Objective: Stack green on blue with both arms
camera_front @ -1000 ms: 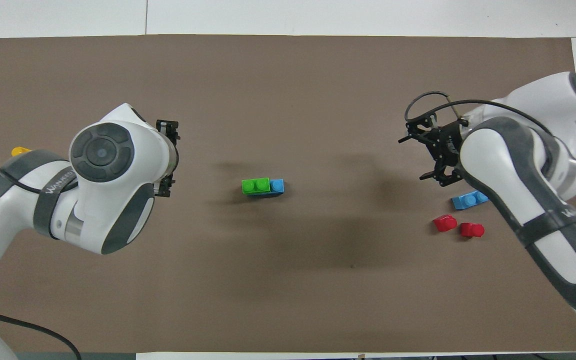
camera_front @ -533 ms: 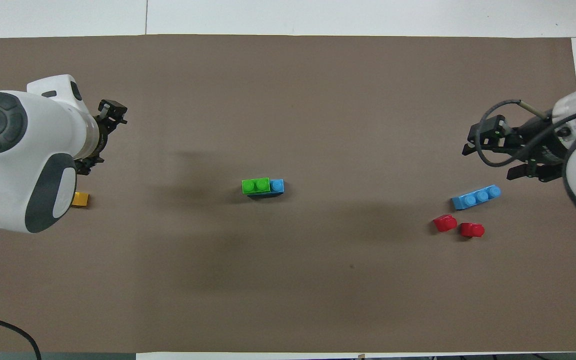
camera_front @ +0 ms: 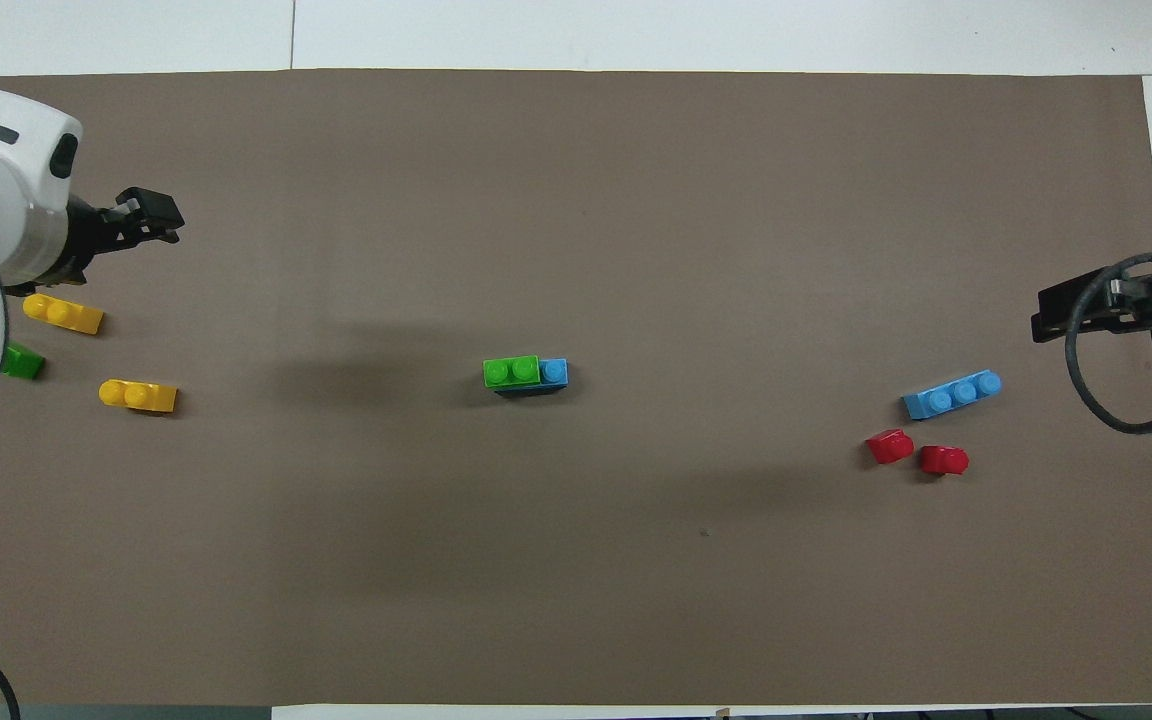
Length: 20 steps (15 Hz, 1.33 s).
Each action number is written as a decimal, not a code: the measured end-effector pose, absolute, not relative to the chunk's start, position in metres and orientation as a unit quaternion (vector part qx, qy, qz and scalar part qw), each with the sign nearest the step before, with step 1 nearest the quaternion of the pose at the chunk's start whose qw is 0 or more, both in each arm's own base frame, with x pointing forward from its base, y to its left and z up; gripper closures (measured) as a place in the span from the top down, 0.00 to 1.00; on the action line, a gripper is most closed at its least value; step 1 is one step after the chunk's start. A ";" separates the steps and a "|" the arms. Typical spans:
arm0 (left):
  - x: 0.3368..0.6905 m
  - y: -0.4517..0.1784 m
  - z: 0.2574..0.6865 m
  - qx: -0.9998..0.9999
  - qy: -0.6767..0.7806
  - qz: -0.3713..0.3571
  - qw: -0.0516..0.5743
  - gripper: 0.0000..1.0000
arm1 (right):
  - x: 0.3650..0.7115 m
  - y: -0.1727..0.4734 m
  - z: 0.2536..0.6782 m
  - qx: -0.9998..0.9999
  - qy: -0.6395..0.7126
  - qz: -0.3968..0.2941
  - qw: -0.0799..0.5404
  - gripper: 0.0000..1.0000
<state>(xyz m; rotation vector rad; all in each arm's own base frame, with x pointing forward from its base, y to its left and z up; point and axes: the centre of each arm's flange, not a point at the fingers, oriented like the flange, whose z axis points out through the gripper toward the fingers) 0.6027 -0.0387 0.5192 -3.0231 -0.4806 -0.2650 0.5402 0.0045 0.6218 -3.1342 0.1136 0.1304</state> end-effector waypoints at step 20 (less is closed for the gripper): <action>0.578 -0.030 0.610 -1.000 0.008 0.012 0.016 1.00 | 0.549 0.003 0.615 -0.999 0.015 0.041 -0.003 1.00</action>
